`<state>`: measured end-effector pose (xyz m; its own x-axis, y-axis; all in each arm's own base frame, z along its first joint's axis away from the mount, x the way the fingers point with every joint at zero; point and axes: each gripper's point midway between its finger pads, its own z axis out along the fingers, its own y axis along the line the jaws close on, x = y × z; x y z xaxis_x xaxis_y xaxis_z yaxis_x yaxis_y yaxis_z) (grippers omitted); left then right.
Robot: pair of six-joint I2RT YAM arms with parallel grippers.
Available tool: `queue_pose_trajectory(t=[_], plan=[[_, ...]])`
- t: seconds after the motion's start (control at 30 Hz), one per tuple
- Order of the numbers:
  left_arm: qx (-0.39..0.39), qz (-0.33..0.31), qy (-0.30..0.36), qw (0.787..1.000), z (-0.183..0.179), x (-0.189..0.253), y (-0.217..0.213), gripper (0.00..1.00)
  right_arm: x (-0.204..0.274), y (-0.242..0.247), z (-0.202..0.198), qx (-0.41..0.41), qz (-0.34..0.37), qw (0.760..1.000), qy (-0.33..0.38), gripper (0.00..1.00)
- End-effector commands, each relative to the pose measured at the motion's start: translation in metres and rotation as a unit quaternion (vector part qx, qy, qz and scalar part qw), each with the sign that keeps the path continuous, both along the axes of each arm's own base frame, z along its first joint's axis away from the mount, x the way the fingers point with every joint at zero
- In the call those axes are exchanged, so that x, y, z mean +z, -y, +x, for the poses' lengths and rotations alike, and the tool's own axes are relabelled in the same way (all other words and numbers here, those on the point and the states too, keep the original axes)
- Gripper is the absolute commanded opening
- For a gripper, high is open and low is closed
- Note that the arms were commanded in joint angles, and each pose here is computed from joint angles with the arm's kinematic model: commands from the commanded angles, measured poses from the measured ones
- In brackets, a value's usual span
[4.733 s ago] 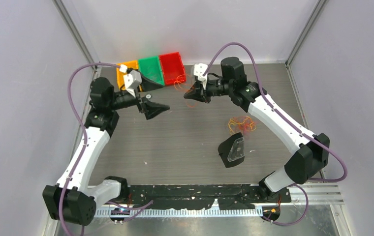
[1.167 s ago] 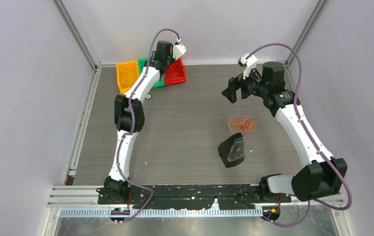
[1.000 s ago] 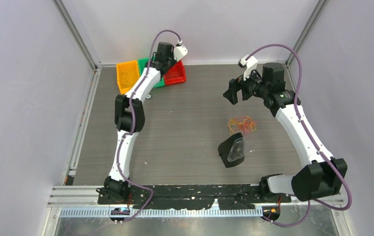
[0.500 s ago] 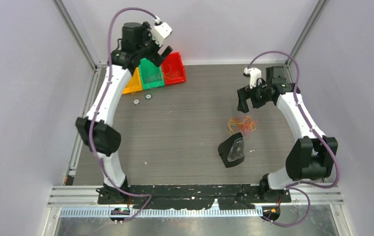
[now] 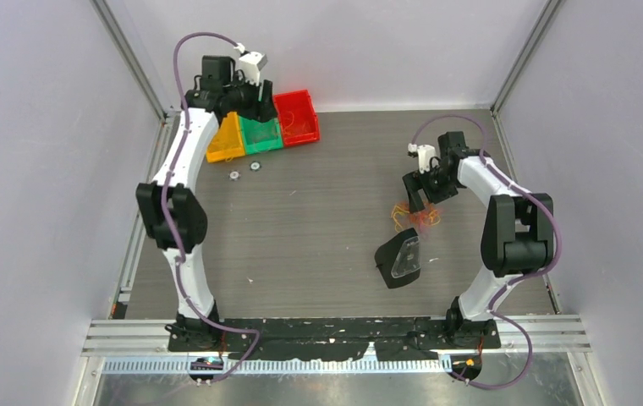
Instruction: Untangle the cables
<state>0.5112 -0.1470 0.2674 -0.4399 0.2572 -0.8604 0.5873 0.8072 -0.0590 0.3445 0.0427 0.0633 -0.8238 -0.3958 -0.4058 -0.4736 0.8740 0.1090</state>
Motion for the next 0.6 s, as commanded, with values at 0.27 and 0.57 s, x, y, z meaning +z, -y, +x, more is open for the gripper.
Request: queue_pose_trajectory(t=[0.27,0.57], plan=[[0.104,-0.144,-0.074,0.981,0.098,-0.066,0.000,0.55,-0.011,-0.003,0.027,0.002,0.006,1.000,0.015,0.67],[0.109,-0.146,-0.088,0.979,0.114,-0.109,-0.009,0.53,-0.007,-0.007,0.028,0.007,0.016,1.000,0.007,0.65]])
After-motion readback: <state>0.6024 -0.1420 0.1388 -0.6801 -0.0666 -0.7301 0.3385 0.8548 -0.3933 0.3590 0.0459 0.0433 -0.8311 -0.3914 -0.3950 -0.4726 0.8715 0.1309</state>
